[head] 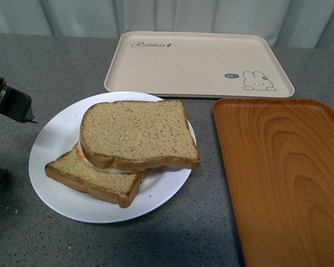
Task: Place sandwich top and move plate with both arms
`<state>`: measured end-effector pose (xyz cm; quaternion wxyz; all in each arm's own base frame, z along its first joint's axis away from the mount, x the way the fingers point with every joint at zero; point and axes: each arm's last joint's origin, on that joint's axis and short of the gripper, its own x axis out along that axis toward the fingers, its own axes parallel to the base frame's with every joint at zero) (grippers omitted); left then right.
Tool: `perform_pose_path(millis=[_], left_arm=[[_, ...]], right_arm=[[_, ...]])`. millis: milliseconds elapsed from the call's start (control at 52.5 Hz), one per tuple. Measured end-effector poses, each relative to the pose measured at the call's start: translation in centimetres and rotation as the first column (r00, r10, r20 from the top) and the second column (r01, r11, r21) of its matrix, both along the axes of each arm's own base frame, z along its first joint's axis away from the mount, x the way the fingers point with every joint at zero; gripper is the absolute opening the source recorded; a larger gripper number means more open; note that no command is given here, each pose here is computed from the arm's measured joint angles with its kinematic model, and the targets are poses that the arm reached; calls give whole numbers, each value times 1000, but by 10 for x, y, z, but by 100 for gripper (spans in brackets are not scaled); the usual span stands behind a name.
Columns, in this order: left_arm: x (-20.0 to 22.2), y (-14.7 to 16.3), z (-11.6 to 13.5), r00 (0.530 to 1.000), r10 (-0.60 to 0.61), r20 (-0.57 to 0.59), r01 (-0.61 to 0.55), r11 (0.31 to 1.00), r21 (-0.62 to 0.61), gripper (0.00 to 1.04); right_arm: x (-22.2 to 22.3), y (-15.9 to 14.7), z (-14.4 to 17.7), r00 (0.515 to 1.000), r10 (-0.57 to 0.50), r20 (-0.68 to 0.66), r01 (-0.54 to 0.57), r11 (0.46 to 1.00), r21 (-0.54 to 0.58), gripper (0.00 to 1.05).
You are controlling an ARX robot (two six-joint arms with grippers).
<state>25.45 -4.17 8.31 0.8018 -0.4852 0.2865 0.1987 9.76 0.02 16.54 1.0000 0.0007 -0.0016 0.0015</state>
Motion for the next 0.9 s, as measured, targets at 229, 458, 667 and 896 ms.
perform_pose_path(millis=[229, 458, 667, 896], left_arm=[[-5, -5, 2, 1000, -7, 5, 7, 999, -53, 98], [-8, -6, 1, 1000, 0, 2, 1, 998, -67, 98], [-12, -8, 1, 1000, 1, 3, -1, 996, -92, 98], [-15, -13, -1, 1000, -7, -1, 6, 992, -125, 96]], right_arm=[[0, 0, 0, 1000, 0, 0, 0, 1000, 0, 96], [0, 0, 0, 1000, 0, 0, 0, 1000, 0, 96], [0, 0, 0, 1000, 0, 0, 0, 1000, 0, 96], [0, 0, 0, 1000, 0, 0, 0, 1000, 0, 96]])
